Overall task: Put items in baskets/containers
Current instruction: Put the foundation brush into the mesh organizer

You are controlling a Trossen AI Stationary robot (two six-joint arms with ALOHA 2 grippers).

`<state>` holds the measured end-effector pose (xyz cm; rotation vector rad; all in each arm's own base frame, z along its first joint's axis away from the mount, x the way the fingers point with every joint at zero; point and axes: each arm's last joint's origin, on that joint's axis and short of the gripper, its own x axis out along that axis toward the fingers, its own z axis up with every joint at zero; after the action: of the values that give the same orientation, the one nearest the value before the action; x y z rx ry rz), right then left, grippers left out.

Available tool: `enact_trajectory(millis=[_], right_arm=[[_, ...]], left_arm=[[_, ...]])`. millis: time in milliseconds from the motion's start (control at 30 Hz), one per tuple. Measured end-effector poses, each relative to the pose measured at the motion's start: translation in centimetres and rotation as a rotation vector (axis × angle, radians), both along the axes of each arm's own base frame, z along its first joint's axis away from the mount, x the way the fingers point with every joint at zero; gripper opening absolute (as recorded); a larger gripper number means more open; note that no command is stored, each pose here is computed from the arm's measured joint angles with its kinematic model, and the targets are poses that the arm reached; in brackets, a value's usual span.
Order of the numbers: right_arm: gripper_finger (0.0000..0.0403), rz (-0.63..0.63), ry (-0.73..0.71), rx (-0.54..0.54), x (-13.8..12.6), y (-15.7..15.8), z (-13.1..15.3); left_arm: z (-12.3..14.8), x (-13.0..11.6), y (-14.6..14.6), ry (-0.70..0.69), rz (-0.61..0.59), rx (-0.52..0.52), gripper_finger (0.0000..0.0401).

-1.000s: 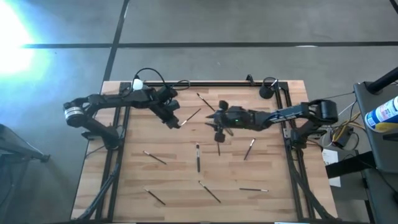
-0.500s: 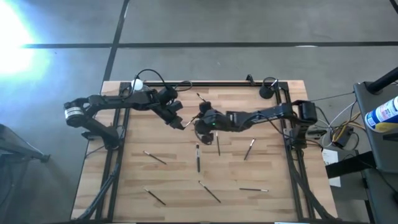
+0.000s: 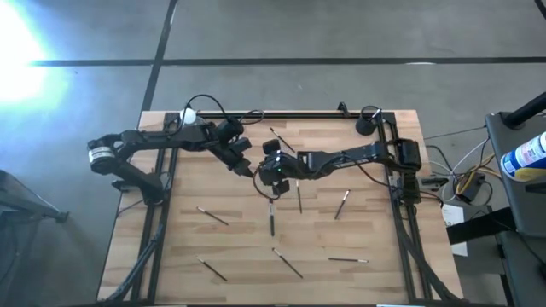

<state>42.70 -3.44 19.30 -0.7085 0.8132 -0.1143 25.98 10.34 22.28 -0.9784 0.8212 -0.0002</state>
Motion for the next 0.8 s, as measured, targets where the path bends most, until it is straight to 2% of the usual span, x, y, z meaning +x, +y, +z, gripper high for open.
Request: enact_trajectory(millis=[167, 367, 500, 600, 700, 800], right_arm=[[0.0023, 0.002, 0.012, 0.005, -0.3, 0.1, -0.1], [0.0017, -0.038, -0.026, 0.043, -1.3, 0.1, 0.8], [0.0016, -0.093, -0.044, 0.097, -3.1, -0.2, 0.8], [0.0015, -0.144, -0.117, 0.146, -5.0, -0.4, 1.0], [0.0015, -0.201, -0.214, 0.21, -7.6, -0.5, 1.2], [0.0015, -0.278, -0.33, 0.275, -10.6, -0.6, 1.7]], left_arm=[[0.0, 0.0, 0.0, -0.003, -0.004, 0.007, 0.0], [0.0, -0.1, 0.2, 0.006, 0.015, 0.094, 0.0011], [0.5, -0.4, 0.3, -0.015, 0.002, 0.225, 0.0038], [0.9, -0.6, 0.3, -0.139, -0.032, 0.352, 0.0052], [0.3, -0.8, 0.0, -0.33, -0.038, 0.427, 0.0053], [-0.9, -1.3, -0.2, -0.507, 0.004, 0.488, 0.0041]])
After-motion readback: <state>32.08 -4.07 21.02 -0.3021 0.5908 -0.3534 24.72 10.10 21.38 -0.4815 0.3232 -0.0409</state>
